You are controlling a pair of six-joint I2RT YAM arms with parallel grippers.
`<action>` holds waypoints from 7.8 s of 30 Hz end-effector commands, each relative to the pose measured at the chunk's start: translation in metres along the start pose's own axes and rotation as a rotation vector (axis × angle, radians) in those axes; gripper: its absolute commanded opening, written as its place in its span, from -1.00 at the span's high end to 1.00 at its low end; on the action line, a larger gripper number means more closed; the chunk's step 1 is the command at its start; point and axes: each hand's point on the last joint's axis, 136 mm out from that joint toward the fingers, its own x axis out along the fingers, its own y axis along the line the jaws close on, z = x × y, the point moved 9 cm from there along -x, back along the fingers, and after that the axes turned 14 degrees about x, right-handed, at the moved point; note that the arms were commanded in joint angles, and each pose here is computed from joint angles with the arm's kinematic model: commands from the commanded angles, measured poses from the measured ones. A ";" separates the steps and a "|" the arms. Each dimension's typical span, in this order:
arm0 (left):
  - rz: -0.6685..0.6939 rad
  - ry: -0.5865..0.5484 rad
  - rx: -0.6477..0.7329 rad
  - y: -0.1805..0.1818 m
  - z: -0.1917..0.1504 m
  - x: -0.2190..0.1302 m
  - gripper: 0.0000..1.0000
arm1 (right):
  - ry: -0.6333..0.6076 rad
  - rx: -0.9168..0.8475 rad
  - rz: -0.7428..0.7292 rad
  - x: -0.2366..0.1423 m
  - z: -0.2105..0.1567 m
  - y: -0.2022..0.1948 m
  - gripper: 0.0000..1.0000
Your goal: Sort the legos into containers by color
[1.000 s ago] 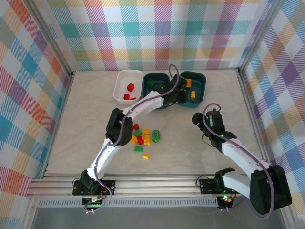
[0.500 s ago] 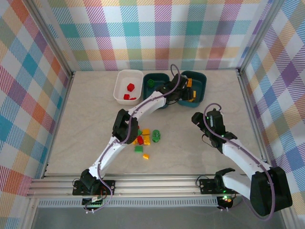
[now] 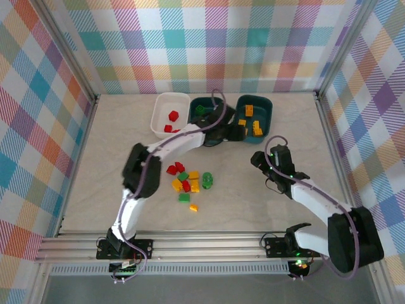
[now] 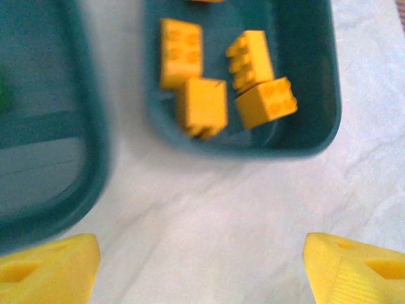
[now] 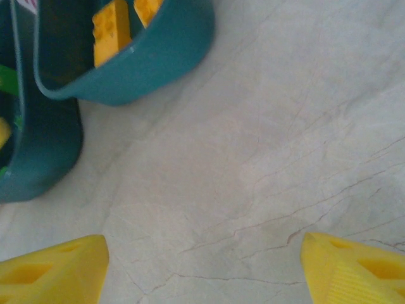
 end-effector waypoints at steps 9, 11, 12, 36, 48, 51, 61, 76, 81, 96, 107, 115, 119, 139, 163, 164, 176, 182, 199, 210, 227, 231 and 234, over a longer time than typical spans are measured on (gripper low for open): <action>0.352 -0.091 -0.388 0.139 -0.139 -0.134 -0.77 | 0.326 -0.461 0.079 0.040 -0.098 0.097 -0.62; 0.409 -0.116 -0.405 0.148 -0.159 -0.153 -0.82 | 0.369 -0.495 0.061 0.045 -0.116 0.103 -0.64; 0.434 -0.129 -0.415 0.152 -0.166 -0.161 -0.84 | 0.383 -0.506 0.048 0.048 -0.122 0.105 -0.64; 0.420 -0.149 -0.559 0.170 -0.248 -0.175 -1.00 | 0.473 -0.588 -0.193 0.062 -0.168 0.110 0.15; 0.248 -0.104 -0.653 0.165 -0.279 -0.156 -0.99 | 0.261 -0.647 -0.118 0.034 -0.128 0.148 0.31; 0.147 -0.080 -0.680 0.159 -0.285 -0.143 -0.97 | 0.204 -0.616 -0.097 0.039 -0.101 0.163 0.32; 0.103 -0.093 -0.637 0.153 -0.279 -0.148 -0.99 | 0.106 -0.542 0.009 0.099 -0.010 0.224 0.32; 0.164 -0.143 -0.528 0.153 -0.267 -0.177 -1.00 | 0.067 -0.596 0.003 0.120 0.031 0.266 -0.34; 0.166 -0.135 -0.500 0.150 -0.257 -0.179 -1.00 | -0.055 -0.584 -0.086 0.090 0.065 0.238 -0.41; 0.144 0.049 -0.401 0.134 -0.206 -0.143 -0.92 | 0.089 -0.360 -0.366 0.114 0.118 0.096 -0.05; 0.166 0.102 -0.377 0.125 -0.188 -0.125 -0.88 | 0.082 -0.415 -0.381 0.122 0.113 0.080 0.34; 0.179 0.131 -0.364 0.124 -0.186 -0.119 -0.88 | 0.072 -0.451 -0.342 0.117 0.112 0.083 0.54; 0.175 0.128 -0.360 0.122 -0.183 -0.118 -0.88 | 0.061 -0.473 -0.296 0.108 0.113 0.089 0.59; 0.164 0.095 -0.303 0.115 -0.161 -0.132 -0.88 | 0.041 -0.580 -0.172 0.076 0.105 0.095 -0.12; 0.180 0.090 -0.300 0.116 -0.162 -0.137 -0.88 | 0.122 -0.367 -0.311 0.122 0.130 0.075 0.60; 0.179 0.094 -0.300 0.116 -0.163 -0.136 -0.88 | 0.122 -0.385 -0.305 0.121 0.130 0.075 0.65; 0.184 0.100 -0.292 0.116 -0.164 -0.136 -0.89 | 0.148 -0.454 -0.207 0.120 0.126 0.083 0.75; 0.183 0.101 -0.293 0.116 -0.164 -0.136 -0.89 | 0.181 -0.484 -0.147 0.122 0.119 0.097 0.76; 0.316 0.133 -0.422 0.128 -0.166 -0.093 -0.73 | -0.038 -0.291 -0.104 0.015 0.117 0.107 -0.34; 0.358 0.123 -0.485 0.131 -0.151 -0.047 -0.61 | -0.017 -0.384 0.029 -0.030 0.027 0.090 -0.30; 0.272 0.098 -0.411 0.117 -0.086 -0.011 -0.62 | -0.032 -0.378 0.063 -0.024 0.005 0.074 -0.32; 0.346 0.154 -0.304 0.109 -0.096 -0.018 -0.61 | -0.028 -0.379 0.069 -0.025 0.004 0.074 -0.32; 0.405 0.190 -0.208 0.105 -0.104 -0.026 -0.61 | -0.027 -0.378 0.067 -0.024 0.004 0.073 -0.33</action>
